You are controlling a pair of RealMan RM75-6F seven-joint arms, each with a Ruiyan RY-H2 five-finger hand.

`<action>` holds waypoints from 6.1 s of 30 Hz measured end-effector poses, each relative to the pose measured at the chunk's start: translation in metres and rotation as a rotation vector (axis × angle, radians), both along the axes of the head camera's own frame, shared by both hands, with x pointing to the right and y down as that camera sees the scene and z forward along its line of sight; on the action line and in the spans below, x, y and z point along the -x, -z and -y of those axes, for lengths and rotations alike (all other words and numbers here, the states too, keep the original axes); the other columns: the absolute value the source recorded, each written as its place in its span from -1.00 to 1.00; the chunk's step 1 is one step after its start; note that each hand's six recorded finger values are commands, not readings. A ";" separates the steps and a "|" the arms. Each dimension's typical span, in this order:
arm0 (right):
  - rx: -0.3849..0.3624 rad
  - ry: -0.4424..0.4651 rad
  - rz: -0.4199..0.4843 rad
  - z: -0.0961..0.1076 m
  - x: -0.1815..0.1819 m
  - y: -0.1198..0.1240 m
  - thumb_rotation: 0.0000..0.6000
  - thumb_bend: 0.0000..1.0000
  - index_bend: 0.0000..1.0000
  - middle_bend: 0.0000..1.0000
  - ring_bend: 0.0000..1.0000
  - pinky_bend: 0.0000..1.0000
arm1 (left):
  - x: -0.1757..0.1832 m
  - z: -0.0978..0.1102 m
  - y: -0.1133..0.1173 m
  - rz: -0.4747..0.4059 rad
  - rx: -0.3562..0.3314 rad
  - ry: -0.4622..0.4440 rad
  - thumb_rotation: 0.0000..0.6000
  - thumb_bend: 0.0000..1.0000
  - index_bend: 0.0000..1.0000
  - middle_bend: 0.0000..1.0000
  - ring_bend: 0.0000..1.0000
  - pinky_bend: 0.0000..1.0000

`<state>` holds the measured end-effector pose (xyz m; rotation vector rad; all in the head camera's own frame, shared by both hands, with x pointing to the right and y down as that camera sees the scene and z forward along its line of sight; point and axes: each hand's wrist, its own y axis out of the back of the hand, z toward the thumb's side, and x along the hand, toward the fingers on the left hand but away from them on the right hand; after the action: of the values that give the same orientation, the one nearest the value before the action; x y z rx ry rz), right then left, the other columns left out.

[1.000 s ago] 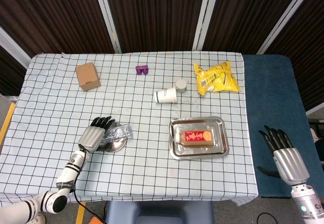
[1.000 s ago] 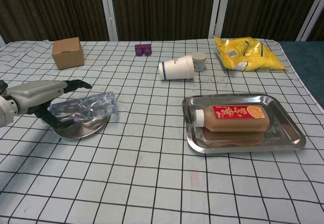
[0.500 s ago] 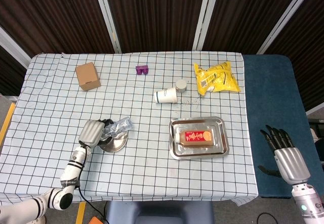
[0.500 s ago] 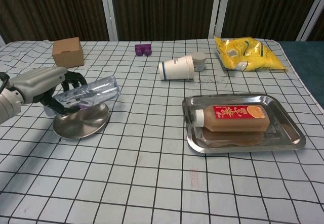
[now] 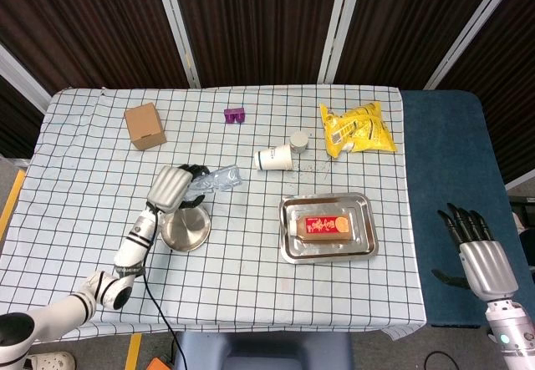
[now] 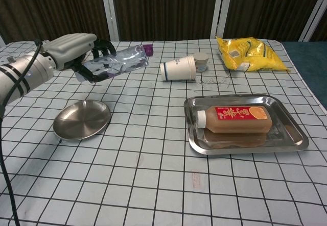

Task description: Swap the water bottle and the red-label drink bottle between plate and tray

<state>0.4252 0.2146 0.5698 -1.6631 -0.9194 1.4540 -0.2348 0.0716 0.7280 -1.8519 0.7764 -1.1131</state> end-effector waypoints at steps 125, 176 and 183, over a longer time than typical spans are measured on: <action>0.245 0.607 0.069 0.027 0.425 -0.101 1.00 -0.58 -1.00 -0.93 -0.99 -0.81 | 0.203 -0.137 0.115 0.150 -0.140 0.176 1.00 -0.32 -1.00 -1.00 -1.00 -1.00; 0.329 0.123 0.070 0.156 0.444 -0.204 1.00 -0.84 -0.23 -0.30 -0.46 -0.12 | 0.214 -0.131 0.098 0.223 -0.097 0.189 1.00 -0.30 -1.00 -1.00 -1.00 -1.00; 0.293 0.136 0.050 0.157 0.445 -0.202 1.00 -0.82 0.14 -0.06 -0.14 0.19 | 0.214 -0.131 0.098 0.222 -0.094 0.187 1.00 -0.30 -1.00 -1.00 -1.00 -1.00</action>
<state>-0.0203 0.0573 0.7717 -1.9417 -0.6273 1.5145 -0.4486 0.2028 0.6295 -1.5700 0.8682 -1.3509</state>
